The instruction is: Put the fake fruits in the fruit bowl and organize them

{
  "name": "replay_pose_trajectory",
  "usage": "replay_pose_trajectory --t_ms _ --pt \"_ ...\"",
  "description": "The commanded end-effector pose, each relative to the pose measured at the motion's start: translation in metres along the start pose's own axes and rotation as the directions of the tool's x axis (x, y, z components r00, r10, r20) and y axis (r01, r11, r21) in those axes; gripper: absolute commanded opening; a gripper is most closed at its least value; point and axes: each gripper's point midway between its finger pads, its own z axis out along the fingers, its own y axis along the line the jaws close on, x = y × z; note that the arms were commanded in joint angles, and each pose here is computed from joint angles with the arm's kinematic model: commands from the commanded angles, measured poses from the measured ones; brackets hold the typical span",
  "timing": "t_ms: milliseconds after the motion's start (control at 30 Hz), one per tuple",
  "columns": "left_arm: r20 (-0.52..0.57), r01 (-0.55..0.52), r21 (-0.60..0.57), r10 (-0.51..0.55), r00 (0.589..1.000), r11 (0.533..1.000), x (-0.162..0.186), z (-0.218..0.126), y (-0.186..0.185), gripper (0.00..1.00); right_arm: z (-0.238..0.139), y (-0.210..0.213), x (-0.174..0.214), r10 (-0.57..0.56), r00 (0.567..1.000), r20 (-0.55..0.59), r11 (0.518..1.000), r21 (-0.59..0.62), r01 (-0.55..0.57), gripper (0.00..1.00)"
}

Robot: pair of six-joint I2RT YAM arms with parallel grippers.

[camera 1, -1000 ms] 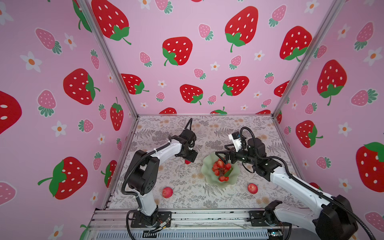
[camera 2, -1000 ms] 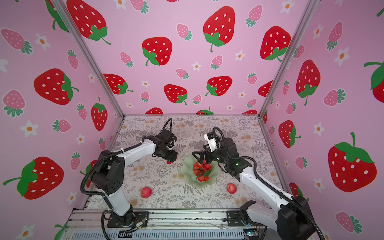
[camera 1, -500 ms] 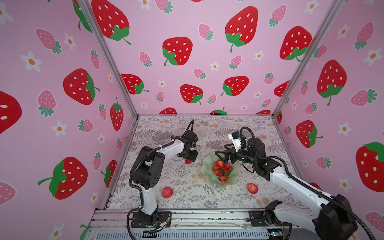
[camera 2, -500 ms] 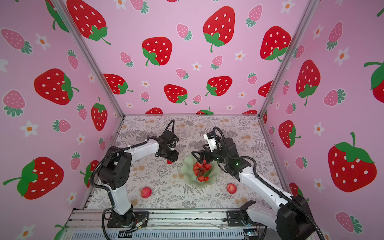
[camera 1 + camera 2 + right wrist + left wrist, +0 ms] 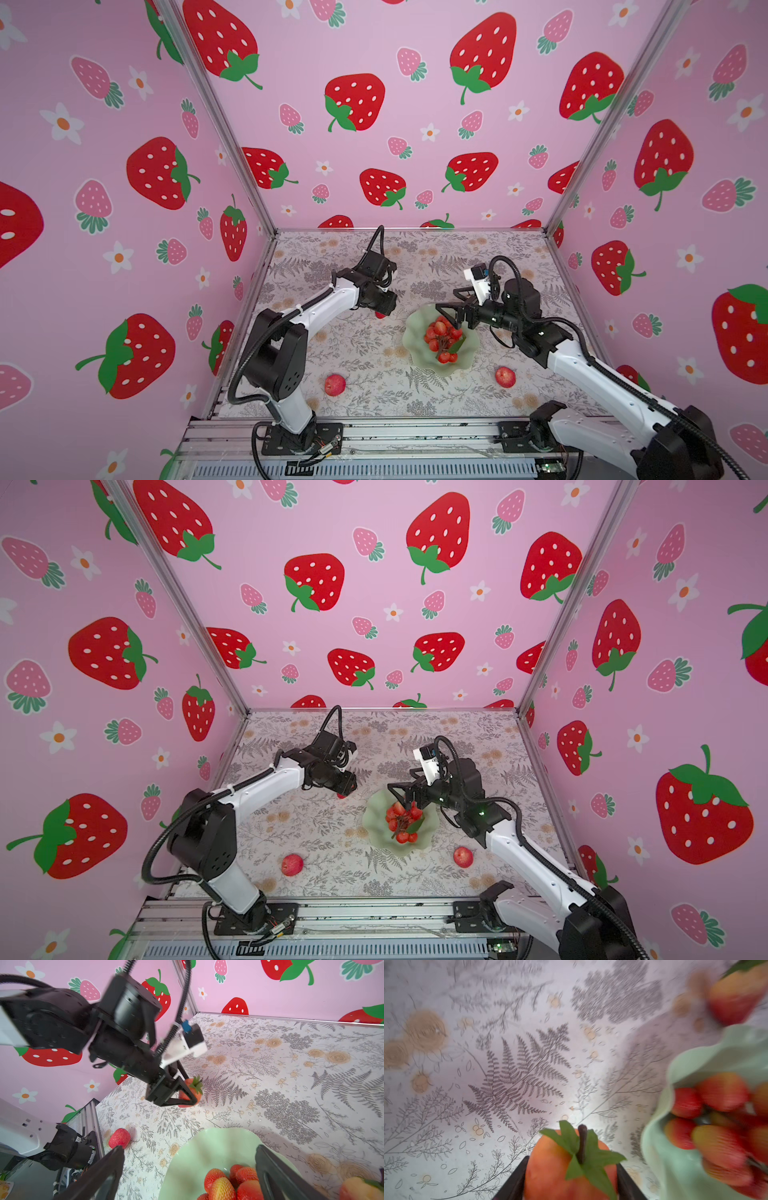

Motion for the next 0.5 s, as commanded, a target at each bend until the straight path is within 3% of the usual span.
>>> replay_pose_trajectory --t_ms 0,167,467 --pt "0.091 -0.110 0.182 0.094 0.991 0.977 -0.009 -0.019 -0.054 0.51 -0.007 -0.008 0.018 0.034 0.999 -0.030 0.999 0.009 -0.034 0.99" --pt "0.173 -0.277 0.284 0.235 0.956 0.918 -0.010 -0.016 -0.108 0.51 -0.009 -0.008 0.015 0.044 0.999 -0.018 0.999 0.001 -0.044 0.99" --pt "0.173 -0.326 0.272 0.287 0.942 0.905 -0.017 0.016 -0.122 0.51 -0.012 -0.004 0.011 0.046 0.999 -0.004 0.999 -0.006 -0.046 0.99"
